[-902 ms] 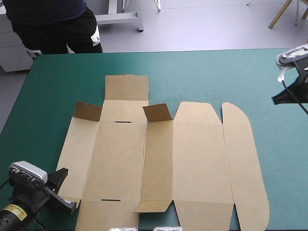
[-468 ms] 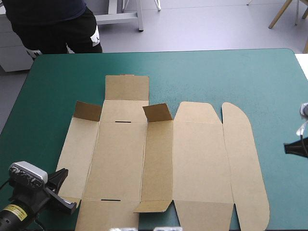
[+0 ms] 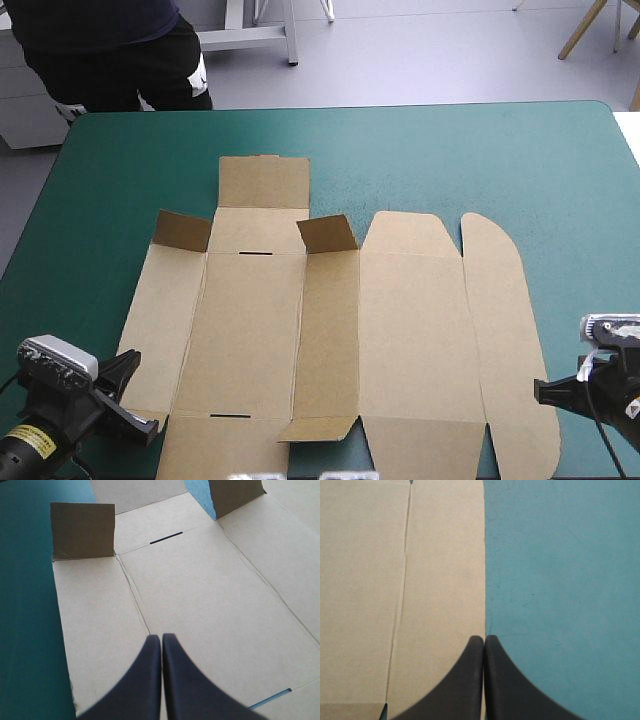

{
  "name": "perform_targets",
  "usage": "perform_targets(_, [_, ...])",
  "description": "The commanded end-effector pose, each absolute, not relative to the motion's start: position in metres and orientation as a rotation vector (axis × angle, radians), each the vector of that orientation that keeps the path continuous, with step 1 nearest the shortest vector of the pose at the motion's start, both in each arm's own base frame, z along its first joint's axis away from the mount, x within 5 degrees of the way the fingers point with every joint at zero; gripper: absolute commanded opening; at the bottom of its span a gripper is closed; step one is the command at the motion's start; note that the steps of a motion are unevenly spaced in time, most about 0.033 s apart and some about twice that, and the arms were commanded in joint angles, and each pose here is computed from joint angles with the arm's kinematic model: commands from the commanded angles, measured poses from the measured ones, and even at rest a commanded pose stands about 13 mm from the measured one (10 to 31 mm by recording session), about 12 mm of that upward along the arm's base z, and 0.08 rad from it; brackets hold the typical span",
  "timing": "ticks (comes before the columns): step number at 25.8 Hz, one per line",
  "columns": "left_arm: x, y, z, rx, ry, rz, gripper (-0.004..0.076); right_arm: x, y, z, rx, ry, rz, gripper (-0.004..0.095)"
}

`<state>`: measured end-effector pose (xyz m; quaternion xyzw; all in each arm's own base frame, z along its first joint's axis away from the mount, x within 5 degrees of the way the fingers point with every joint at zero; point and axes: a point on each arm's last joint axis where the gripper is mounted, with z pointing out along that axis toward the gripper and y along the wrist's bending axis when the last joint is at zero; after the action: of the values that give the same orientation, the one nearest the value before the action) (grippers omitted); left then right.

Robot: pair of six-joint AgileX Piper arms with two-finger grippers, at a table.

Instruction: Fold the box

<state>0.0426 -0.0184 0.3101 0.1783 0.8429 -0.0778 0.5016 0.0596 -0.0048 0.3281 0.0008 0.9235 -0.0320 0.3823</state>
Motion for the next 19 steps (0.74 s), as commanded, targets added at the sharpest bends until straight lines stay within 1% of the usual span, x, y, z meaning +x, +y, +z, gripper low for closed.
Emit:
perform_targets(1, [0.045, -0.02, 0.326, 0.404, 1.946, -0.211, -0.001, 0.062, -0.002, 0.324, 0.013, 2.258, -0.036, -0.0019])
perform_targets(5, [0.046, -0.02, 0.329, 0.393, 1.907, -0.215, -0.001, 0.065, 0.002, 0.309, 0.029, 2.253, 0.029, -0.002])
perform_targets(10, [0.046, -0.02, 0.331, 0.338, 1.898, -0.256, -0.001, 0.068, 0.002, 0.298, 0.002, 2.269, 0.019, -0.0019])
perform_targets(14, [0.053, -0.022, 0.329, 0.232, 1.956, -0.322, -0.001, 0.068, 0.002, 0.298, 0.0, 2.269, 0.018, -0.0019])
perform_targets(19, [0.076, -0.029, 0.327, 0.244, 2.109, -0.306, -0.001, 0.068, 0.002, 0.298, 0.0, 2.269, 0.018, -0.0019])
